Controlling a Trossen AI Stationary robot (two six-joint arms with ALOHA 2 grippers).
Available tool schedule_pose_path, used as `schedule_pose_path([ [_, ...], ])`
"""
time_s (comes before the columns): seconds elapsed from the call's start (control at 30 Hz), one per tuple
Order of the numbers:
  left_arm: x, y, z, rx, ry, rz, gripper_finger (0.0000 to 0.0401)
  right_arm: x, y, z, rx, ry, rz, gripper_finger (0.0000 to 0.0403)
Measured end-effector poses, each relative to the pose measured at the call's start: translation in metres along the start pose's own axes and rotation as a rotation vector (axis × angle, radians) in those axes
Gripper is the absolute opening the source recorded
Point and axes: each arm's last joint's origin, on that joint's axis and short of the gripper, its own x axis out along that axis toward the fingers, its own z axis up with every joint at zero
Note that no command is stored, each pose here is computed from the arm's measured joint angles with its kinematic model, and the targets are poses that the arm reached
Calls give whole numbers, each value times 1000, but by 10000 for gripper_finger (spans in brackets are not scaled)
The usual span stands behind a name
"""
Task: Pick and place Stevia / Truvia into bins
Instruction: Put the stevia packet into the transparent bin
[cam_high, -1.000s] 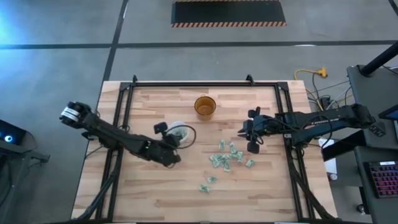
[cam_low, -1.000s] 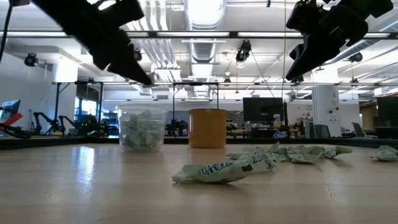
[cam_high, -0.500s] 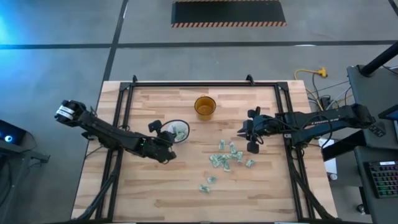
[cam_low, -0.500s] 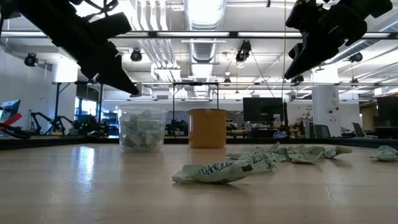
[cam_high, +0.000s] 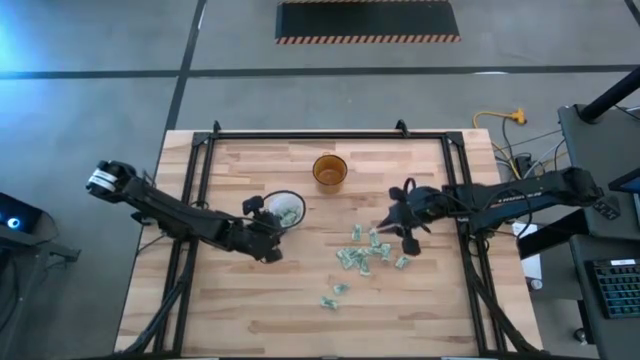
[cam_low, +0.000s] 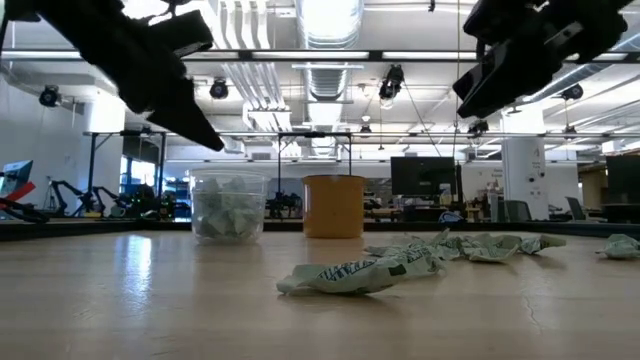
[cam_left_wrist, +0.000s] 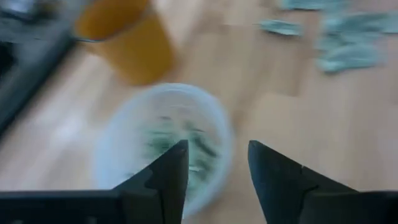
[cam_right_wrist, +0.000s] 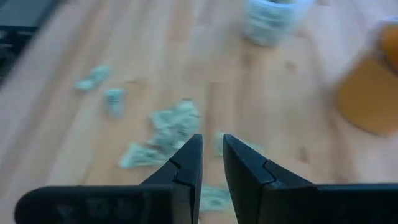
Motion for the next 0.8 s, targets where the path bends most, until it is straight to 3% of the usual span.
schedule_pose_path([
  [0.17, -8, -12, 0, -15, 22, -175, 155, 13, -1, -15, -32, -2, 42, 54],
  [0.4, -18, -33, -9, 45, 12, -251, 155, 41, -5, -20, -165, -80, 34, 54],
  [0.7, -27, -47, -16, 86, 1, -311, 155, 81, -33, -28, -58, 47, -22, 54],
  [0.8, -29, -48, -17, 91, 0, -318, 155, 91, -43, -29, -20, 90, 6, 54],
])
